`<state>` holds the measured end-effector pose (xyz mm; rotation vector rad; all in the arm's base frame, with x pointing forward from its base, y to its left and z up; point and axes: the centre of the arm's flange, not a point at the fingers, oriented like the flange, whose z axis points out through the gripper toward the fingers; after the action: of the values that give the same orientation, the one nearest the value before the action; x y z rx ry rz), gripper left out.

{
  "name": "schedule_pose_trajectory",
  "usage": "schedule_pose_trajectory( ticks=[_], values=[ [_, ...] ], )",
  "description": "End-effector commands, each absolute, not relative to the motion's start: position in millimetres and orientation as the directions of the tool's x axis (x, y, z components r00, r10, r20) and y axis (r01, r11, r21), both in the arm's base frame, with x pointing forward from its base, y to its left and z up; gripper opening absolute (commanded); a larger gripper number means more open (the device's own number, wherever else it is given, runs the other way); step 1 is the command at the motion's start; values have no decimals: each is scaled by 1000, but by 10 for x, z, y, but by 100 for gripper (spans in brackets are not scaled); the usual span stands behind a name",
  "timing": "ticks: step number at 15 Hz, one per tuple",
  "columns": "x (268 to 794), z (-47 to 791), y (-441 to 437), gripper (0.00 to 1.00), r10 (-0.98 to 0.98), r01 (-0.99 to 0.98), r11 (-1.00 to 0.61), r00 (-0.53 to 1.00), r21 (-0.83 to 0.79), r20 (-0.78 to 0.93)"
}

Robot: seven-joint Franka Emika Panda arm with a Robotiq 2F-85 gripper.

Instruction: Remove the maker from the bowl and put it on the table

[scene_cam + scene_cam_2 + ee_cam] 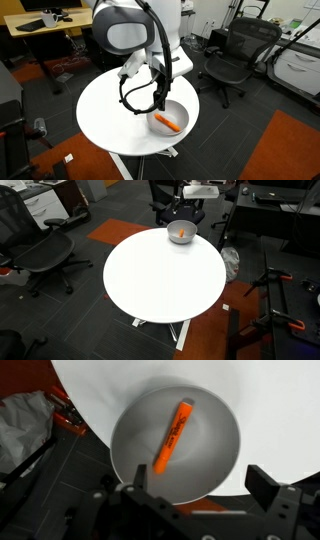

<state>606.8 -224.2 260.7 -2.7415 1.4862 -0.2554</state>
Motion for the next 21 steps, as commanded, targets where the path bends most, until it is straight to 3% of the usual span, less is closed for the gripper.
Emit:
schedule_pose_trajectory(
  ticks=[1,21],
  values=[
    [6234,2410,-2347,100,-872,-874,-483,476,-48,115],
    [6403,1597,-2586,100,-907,-902,-421,420,95,-36]
  ],
)
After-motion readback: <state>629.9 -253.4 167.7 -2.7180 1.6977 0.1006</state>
